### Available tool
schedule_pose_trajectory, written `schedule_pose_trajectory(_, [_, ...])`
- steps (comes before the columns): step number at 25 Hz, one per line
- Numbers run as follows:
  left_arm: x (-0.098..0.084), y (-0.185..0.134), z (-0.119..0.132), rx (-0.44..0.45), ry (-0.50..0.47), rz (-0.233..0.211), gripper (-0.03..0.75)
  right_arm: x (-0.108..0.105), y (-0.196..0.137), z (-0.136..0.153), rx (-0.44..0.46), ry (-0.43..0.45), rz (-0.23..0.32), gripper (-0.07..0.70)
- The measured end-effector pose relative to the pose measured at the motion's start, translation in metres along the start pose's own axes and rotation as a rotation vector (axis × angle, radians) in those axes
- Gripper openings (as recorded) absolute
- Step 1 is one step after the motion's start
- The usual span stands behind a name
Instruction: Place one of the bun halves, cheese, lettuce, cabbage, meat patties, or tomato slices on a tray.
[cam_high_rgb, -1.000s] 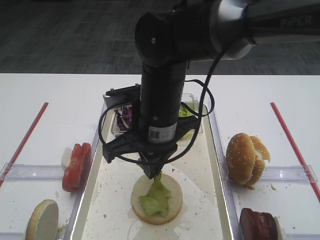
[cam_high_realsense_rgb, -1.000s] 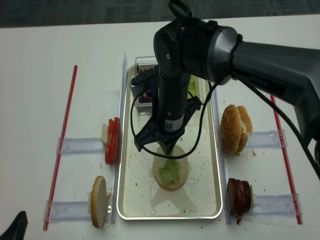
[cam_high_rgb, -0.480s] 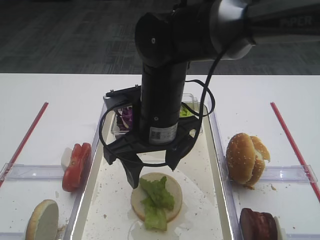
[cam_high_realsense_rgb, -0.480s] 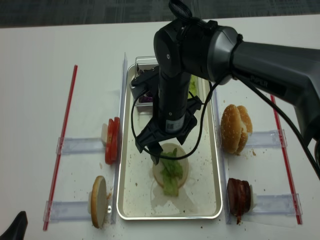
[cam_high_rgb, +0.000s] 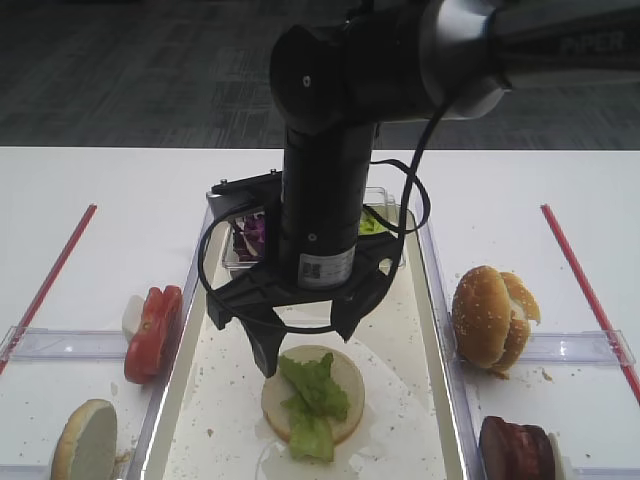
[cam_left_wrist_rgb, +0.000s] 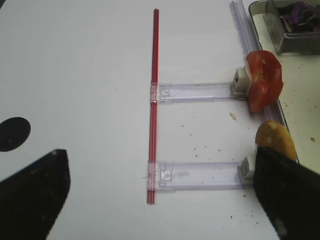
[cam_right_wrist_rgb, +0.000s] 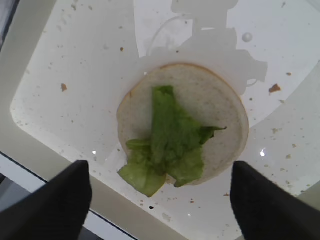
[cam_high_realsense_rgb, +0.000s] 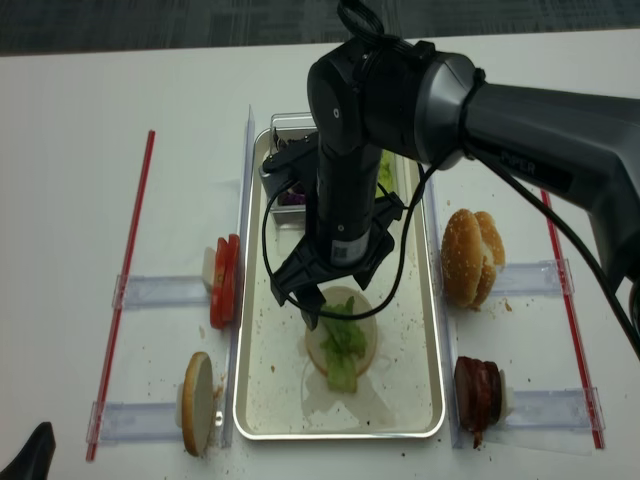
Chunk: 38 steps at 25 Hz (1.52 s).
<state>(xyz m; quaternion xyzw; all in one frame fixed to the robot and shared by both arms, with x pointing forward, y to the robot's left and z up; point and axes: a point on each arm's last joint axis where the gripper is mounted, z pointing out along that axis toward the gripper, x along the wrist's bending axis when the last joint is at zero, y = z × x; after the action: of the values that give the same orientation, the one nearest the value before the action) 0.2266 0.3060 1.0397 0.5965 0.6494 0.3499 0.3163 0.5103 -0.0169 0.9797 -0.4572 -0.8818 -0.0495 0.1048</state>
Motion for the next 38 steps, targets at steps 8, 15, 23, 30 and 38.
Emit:
schedule_pose_trajectory(8, [0.000,0.000,0.000,0.000,0.000,0.000,0.687,-0.003,0.000,-0.001,0.000,0.007,0.011,0.592])
schedule_pose_trajectory(15, [0.000,0.000,0.000,0.000,0.000,0.000,0.687,-0.004,0.007,-0.016,-0.024,0.018,0.014,0.592])
schedule_pose_trajectory(23, [0.000,0.000,0.000,0.000,0.000,0.000,0.687,0.006,0.025,-0.053,-0.163,0.028,-0.023,0.592])
schedule_pose_trajectory(30, [0.000,0.000,0.000,0.000,0.000,0.000,0.687,-0.010,0.027,-0.057,-0.171,-0.037,0.000,0.592])
schedule_pose_trajectory(38, [0.000,0.000,0.000,0.000,0.000,0.000,0.687,-0.117,0.026,-0.082,-0.223,-0.069,0.271,0.592])
